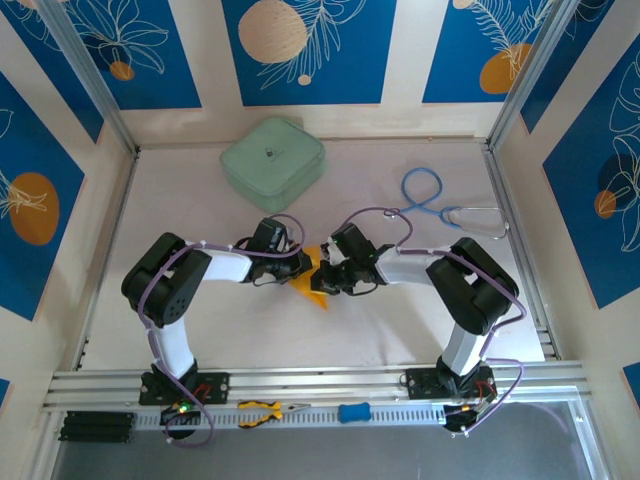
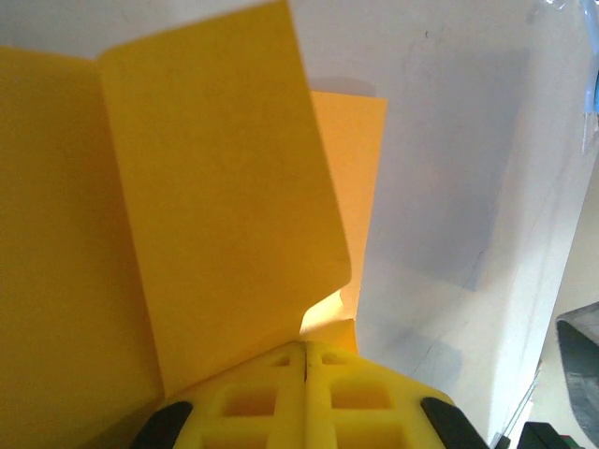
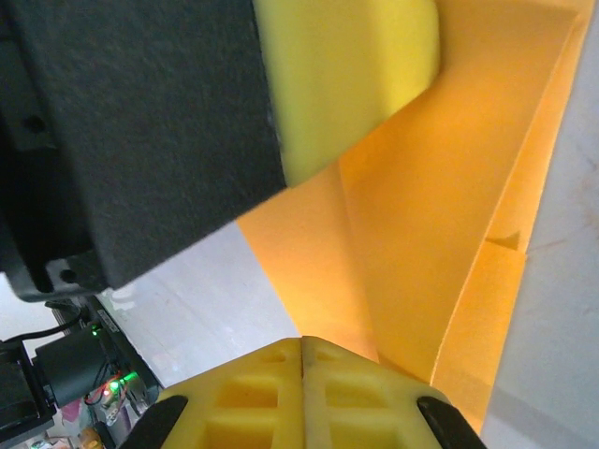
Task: Fold a paper plane with a square sheet of paper (pick it up from the middle)
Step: Fourth fold the wing at the center of the table.
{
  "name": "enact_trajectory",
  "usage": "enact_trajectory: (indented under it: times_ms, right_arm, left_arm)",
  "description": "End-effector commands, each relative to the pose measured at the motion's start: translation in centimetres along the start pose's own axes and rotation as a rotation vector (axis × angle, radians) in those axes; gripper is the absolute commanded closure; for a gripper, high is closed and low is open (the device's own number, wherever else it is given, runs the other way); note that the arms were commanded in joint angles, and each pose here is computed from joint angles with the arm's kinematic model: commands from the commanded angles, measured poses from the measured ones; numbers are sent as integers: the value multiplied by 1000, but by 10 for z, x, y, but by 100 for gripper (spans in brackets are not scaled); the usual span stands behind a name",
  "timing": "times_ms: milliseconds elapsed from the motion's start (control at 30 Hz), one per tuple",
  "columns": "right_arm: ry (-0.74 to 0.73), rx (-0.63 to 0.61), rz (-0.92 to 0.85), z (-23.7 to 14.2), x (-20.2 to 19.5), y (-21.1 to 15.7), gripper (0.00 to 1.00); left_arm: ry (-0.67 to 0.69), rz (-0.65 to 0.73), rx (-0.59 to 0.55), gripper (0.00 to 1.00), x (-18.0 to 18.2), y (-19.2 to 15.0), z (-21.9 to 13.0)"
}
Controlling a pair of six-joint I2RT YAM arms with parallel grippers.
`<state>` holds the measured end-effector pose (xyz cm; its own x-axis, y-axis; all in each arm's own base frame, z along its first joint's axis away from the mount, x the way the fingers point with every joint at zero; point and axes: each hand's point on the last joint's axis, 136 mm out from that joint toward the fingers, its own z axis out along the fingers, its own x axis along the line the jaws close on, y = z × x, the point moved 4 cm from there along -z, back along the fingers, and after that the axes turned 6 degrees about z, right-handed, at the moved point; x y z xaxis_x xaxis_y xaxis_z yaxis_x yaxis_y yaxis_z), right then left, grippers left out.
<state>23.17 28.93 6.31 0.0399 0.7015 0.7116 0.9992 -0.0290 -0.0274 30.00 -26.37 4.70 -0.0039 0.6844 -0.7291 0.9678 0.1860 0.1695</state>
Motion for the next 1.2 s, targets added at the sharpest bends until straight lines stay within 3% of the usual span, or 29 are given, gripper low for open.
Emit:
enact_trajectory:
  times_ms: [0, 1167]
  right_arm:
    - [-50, 49, 25, 5, -19, -15, 92]
    - [-143, 120, 82, -2, -78, -92, 93]
  left_arm:
    - [126, -53, 25, 100, 33, -14, 5]
    - [151, -97, -3, 100, 47, -19, 1]
